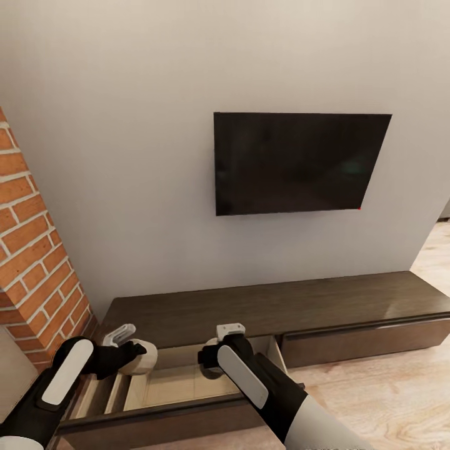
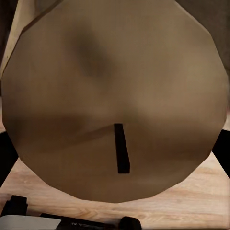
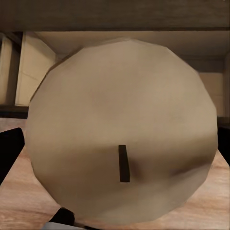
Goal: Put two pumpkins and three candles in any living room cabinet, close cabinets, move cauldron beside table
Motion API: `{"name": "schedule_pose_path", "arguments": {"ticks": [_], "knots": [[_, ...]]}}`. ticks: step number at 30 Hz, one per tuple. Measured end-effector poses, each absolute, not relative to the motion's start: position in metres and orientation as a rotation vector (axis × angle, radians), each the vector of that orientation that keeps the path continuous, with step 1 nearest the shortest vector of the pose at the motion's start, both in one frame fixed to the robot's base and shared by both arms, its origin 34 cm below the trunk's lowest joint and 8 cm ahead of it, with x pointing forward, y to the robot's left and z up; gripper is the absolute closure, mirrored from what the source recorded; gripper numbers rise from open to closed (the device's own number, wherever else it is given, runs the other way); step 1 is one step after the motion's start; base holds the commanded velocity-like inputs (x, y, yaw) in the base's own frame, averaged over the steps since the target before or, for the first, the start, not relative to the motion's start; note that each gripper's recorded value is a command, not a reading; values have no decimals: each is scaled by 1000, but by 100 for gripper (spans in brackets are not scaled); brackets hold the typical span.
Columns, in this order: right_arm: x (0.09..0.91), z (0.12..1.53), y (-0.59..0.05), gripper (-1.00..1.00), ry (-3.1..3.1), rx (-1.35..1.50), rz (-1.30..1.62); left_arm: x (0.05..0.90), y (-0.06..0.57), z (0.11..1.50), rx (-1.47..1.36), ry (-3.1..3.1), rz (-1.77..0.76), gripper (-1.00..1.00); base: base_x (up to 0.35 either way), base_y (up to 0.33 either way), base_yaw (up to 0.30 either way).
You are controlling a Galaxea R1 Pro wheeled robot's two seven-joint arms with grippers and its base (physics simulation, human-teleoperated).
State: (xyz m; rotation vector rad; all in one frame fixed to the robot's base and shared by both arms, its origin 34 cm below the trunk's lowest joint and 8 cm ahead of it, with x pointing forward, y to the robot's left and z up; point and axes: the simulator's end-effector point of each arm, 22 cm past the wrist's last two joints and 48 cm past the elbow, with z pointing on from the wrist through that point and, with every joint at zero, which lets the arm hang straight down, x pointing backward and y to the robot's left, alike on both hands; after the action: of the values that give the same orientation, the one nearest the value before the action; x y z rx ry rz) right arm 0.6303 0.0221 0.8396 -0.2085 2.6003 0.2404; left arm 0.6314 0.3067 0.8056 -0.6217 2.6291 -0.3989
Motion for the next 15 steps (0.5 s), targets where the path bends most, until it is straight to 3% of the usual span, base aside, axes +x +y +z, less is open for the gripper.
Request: {"name": "schedule_pose_path", "arguments": {"ticks": [8,15], "knots": [[633,840,21,100,2580,-227,220,637,296,800,-583,2611,-302,100,10,0,0],[635,841,19,100,2562,-251,183,637,291,797,-535,2617,-249,100,145,0,0]]}}
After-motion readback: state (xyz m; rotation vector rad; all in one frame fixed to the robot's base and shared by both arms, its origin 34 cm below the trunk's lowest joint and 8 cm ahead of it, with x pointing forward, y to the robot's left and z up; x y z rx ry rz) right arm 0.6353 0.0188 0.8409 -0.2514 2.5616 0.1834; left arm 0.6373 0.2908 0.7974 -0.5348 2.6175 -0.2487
